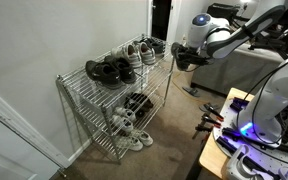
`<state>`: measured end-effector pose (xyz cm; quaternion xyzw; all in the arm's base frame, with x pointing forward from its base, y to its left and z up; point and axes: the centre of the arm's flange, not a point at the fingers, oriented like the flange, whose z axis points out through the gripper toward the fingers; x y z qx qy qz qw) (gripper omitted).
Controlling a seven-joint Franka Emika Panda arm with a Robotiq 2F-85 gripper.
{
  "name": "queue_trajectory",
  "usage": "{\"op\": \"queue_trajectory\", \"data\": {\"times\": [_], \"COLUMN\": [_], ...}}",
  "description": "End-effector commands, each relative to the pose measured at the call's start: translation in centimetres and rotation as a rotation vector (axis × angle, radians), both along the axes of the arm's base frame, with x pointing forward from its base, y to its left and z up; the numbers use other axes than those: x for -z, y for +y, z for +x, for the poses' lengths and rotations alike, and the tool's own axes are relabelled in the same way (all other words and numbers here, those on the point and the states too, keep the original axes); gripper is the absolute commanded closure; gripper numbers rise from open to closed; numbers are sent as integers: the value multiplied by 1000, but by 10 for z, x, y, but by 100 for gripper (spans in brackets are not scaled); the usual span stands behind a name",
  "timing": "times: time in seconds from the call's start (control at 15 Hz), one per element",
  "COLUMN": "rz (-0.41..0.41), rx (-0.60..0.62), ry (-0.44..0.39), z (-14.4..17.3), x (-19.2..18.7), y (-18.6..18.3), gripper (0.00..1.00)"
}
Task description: Pick up the dark grey sneaker from the second shelf and put it on the topmost shelf.
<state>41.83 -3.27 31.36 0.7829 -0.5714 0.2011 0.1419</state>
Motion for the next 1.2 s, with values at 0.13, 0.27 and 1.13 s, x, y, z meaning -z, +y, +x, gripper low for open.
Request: {"op": "queue_trajectory", "data": {"times": [0.13, 0.27, 1.13], "rz": [1, 1, 77], "rx": [2, 2, -112], "ry": [-1, -1, 70], "z": [0, 0, 59], "x": [0, 0, -89], "y": [0, 0, -81], "gripper": [90, 90, 95]}}
